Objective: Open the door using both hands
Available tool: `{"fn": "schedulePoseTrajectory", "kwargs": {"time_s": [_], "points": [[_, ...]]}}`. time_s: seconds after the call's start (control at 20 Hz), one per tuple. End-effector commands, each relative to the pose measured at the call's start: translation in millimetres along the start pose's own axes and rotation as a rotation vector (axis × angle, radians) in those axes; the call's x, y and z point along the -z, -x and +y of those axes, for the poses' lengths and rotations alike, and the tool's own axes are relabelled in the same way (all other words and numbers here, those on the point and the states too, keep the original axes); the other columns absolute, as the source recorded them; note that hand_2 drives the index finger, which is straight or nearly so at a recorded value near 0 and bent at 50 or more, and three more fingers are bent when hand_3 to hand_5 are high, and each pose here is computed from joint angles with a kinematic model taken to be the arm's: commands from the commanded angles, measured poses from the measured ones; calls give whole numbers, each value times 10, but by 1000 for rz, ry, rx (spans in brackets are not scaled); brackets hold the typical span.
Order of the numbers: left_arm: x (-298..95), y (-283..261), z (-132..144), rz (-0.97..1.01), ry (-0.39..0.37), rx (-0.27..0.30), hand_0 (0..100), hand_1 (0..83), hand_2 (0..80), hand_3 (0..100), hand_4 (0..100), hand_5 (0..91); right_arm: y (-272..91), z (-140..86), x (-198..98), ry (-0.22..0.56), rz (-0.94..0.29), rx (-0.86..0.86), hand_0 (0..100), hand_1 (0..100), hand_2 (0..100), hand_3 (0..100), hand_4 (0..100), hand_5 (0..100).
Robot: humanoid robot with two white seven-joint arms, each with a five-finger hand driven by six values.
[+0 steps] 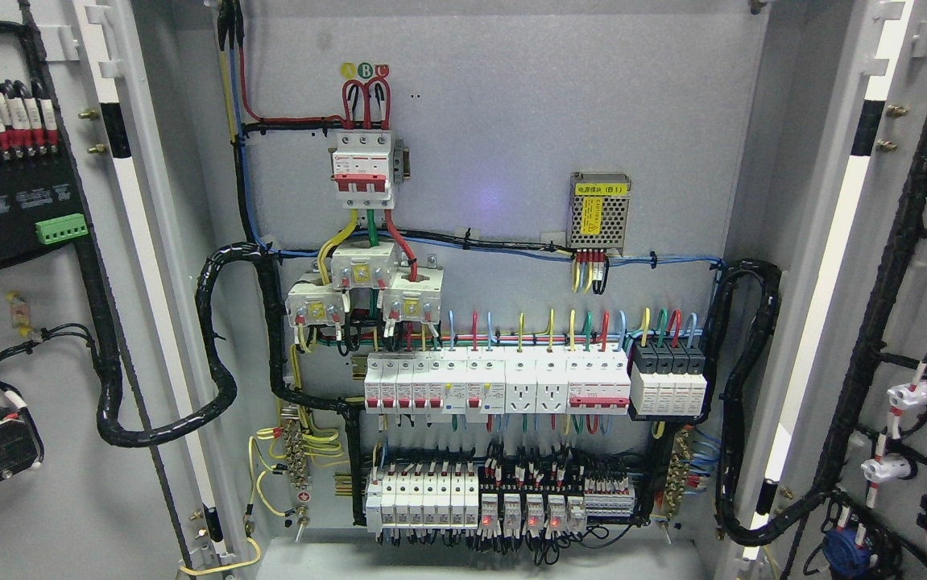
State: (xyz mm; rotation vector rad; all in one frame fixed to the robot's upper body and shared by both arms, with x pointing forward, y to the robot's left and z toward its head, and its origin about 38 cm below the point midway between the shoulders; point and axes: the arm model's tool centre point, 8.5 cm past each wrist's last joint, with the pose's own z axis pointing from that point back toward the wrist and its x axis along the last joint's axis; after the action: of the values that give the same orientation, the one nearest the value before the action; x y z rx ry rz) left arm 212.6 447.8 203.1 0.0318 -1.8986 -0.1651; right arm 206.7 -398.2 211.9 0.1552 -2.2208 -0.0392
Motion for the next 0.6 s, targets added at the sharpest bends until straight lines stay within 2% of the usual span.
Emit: {"fn": "schedulePoseTrajectory", "kwargs": {"time_s": [0.0,0.25,0.4,0.55], "points": [[-119,116,-239,51,50,-53,0,0,0,0,0,0,-13,121,16,-49,12,21,0,0,0,0,0,0],[-192,233,-343,89,63,-86,0,0,0,0,0,0,-57,236,68,-116,-65,22,0,0,0,0,0,0],[-316,296,-400,117,67,-100,0,0,0,0,0,0,33,363,46,-150,-47,58,0,0,0,0,0,0],[-423,439,-493,151,52,-136,0,0,0,0,0,0,155,490,-9,-168,-11,105,0,0,0,0,0,0]]}}
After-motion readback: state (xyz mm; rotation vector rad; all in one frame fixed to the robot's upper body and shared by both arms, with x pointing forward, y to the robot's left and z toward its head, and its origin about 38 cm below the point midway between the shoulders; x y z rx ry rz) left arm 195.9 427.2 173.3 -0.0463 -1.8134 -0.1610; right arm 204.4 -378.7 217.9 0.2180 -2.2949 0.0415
